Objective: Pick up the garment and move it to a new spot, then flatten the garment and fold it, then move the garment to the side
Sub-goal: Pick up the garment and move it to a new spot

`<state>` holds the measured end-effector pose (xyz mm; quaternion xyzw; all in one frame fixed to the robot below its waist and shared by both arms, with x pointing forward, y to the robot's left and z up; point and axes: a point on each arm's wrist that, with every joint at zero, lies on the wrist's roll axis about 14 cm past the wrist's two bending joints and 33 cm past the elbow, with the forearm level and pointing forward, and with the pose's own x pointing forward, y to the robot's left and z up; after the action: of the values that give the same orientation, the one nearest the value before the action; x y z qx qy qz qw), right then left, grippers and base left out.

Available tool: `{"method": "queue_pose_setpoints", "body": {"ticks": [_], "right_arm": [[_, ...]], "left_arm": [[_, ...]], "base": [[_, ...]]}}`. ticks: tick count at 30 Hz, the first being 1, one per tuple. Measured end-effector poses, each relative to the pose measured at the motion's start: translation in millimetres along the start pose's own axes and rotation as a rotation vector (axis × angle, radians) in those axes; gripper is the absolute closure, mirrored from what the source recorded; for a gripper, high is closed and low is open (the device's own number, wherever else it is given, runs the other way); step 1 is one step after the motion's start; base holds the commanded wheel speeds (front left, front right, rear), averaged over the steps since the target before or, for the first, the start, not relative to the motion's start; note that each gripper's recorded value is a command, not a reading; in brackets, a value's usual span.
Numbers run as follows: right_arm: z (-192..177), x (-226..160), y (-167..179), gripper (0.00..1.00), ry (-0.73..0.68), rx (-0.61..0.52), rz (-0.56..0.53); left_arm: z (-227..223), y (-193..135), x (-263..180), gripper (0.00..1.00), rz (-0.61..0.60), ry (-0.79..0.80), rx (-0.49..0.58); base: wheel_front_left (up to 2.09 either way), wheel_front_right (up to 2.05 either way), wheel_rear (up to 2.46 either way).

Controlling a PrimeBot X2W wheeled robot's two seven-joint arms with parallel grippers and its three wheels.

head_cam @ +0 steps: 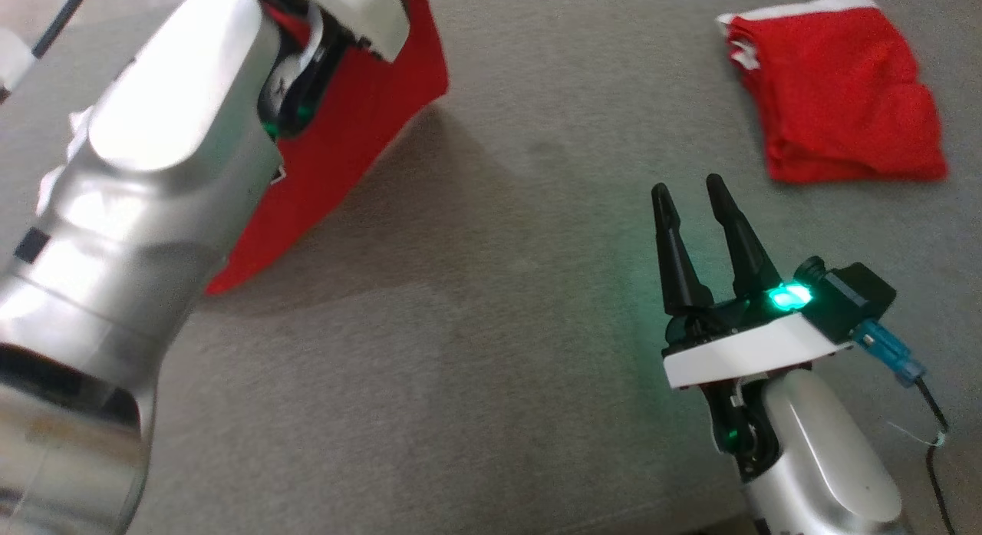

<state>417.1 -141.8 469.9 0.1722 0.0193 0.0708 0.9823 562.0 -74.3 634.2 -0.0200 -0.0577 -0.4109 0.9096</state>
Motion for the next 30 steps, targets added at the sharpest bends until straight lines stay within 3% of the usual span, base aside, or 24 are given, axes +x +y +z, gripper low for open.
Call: {"method": "queue_pose_setpoints", "body": {"ticks": [8, 16, 17, 18, 19, 25, 30], "right_arm": [[9, -18, -24, 0.0, -0.018, 0.011, -0.084], [15, -34, -33, 0.0, -0.026, 0.012, -0.126], [16, -35, -33, 0.0, -0.027, 0.014, -0.129], [16, -36, -34, 0.0, -0.027, 0.013, -0.133], [16, -37, -35, 0.0, -0.027, 0.014, -0.136], [11, -35, -34, 0.0, -0.009, 0.009, -0.133], [8, -30, -31, 0.0, -0.004, 0.013, -0.118]], "left_arm": [[31, -39, 40, 1.0, -0.126, -0.138, 0.084], [-17, -54, 62, 1.0, -0.174, -0.06, 0.177], [-25, -51, 64, 0.69, -0.165, -0.047, 0.196], [-31, -46, 67, 0.26, -0.15, -0.038, 0.208], [-37, -40, 69, 0.0, -0.129, -0.031, 0.218], [-50, 12, 74, 0.0, 0.021, 0.0, 0.273], [-45, 25, 67, 0.0, 0.047, -0.005, 0.258]], "base": [[0.0, 0.0, 0.0], [0.0, 0.0, 0.0], [0.0, 0.0, 0.0], [0.0, 0.0, 0.0], [0.0, 0.0, 0.0], [0.0, 0.0, 0.0], [0.0, 0.0, 0.0]]}}
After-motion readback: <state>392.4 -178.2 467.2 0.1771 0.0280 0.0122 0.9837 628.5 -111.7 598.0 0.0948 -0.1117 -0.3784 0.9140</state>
